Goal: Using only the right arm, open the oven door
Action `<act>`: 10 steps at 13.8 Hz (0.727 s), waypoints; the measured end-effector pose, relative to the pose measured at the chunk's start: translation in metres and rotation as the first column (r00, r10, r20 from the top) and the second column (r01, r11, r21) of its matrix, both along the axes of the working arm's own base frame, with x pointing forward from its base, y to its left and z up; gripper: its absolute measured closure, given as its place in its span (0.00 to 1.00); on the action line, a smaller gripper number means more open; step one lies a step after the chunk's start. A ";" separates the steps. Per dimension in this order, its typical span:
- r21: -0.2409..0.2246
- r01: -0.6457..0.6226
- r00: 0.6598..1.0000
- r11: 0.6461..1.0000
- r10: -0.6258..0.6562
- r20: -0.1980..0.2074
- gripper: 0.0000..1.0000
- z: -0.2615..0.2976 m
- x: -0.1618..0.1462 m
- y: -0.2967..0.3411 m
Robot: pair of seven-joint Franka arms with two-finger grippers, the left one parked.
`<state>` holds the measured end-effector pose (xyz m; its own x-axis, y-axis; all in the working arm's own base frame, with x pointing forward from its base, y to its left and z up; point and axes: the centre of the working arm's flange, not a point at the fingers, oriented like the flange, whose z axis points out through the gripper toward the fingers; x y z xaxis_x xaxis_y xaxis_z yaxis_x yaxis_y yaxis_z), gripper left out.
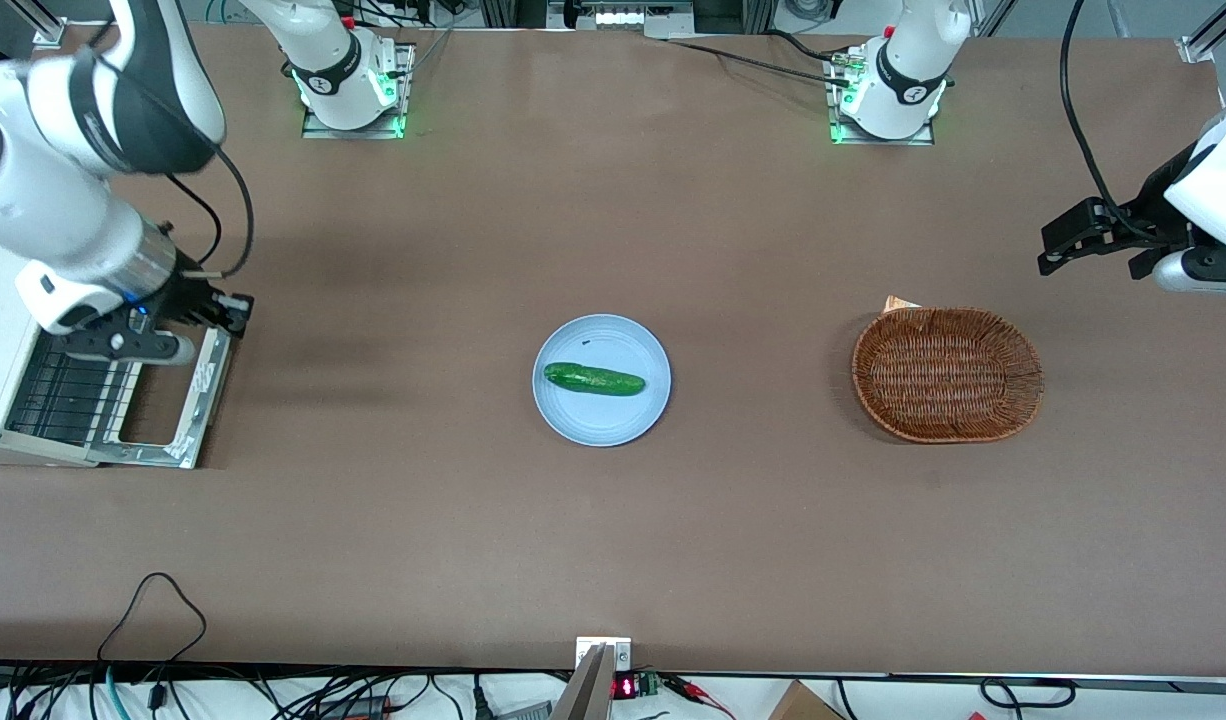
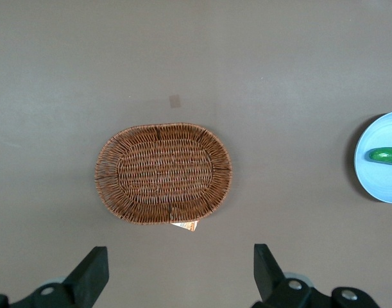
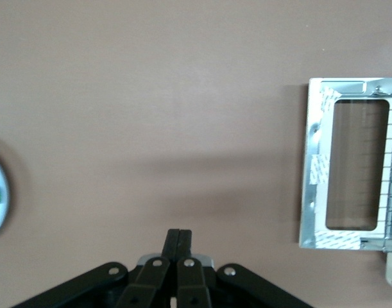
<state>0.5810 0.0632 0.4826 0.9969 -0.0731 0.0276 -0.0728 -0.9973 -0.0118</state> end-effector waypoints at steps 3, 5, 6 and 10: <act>-0.001 -0.024 1.000 1.000 0.024 -0.007 0.99 0.031 -0.008 0.002; 0.002 -0.041 0.999 0.999 0.041 -0.010 0.99 0.050 -0.008 0.002; 0.004 -0.041 0.999 0.999 0.041 -0.006 0.99 0.060 -0.007 0.001; 0.004 -0.042 0.999 0.999 0.042 -0.022 0.96 0.070 -0.009 0.000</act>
<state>0.5722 0.0630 0.5528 0.9995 -0.0307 0.0051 -0.0306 -0.9994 -0.0138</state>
